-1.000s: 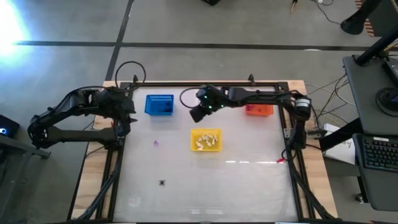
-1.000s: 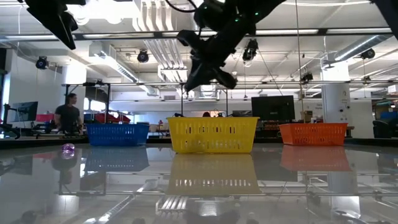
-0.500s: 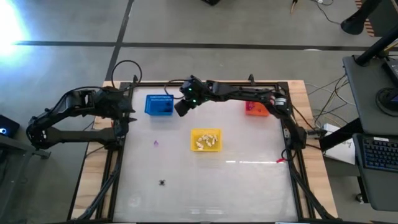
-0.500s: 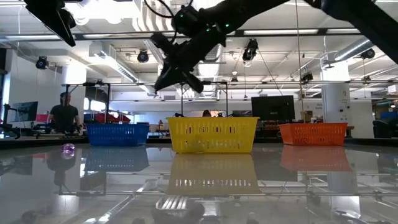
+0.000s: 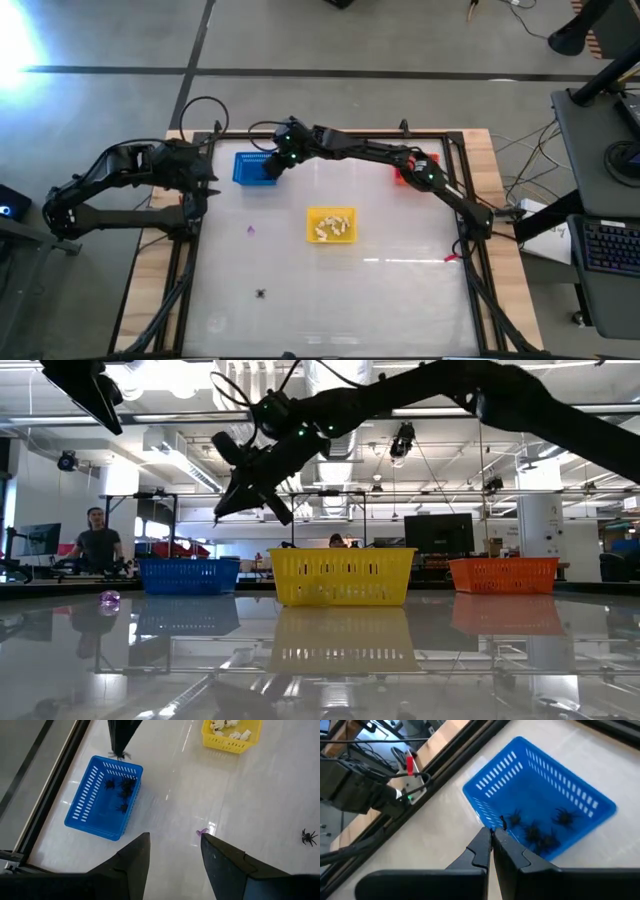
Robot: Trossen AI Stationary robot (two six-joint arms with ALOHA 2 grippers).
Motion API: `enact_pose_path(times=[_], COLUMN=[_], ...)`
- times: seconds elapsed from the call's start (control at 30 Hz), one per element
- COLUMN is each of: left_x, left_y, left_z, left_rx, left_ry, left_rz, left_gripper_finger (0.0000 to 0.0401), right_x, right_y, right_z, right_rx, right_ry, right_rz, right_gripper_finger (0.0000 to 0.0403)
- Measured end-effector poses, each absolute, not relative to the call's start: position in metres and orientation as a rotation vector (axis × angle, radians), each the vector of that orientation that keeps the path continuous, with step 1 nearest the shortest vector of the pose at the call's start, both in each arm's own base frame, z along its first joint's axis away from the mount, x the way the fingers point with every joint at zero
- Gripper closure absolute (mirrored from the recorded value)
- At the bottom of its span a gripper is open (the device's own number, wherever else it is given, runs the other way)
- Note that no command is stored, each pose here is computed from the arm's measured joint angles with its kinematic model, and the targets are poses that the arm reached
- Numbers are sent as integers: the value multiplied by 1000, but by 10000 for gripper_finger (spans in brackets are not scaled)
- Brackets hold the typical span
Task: Sort Halloween decoration
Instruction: Put the black spider toy into the blue bin, then put the purple witch hat toy into the orange bin
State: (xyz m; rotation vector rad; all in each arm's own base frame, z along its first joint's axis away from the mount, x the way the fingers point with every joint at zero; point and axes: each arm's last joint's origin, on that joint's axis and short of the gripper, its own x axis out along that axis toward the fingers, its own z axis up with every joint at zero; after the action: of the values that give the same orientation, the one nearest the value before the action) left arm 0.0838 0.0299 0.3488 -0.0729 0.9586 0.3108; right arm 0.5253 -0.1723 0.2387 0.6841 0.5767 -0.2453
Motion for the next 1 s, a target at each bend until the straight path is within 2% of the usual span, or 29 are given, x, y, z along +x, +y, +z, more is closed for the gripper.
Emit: enact_pose_path(times=[0.4, 0.7, 0.8, 1.0], left_x=[84, 85, 86, 92], left_y=[30, 30, 31, 33], left_z=[349, 348, 348, 346], left_rx=[-75, -76, -76, -79], left_ry=[960, 965, 969, 993], left_rz=[311, 311, 310, 307], left_gripper_finger=[241, 241, 241, 241], right_x=[533, 532, 529, 504], right_y=[-177, -178, -178, -169], right_z=[217, 218, 225, 266], right_rx=[674, 637, 641, 637], right_ry=[603, 605, 606, 691], right_rz=[-253, -247, -245, -248], right_gripper_finger=[387, 317, 298, 280])
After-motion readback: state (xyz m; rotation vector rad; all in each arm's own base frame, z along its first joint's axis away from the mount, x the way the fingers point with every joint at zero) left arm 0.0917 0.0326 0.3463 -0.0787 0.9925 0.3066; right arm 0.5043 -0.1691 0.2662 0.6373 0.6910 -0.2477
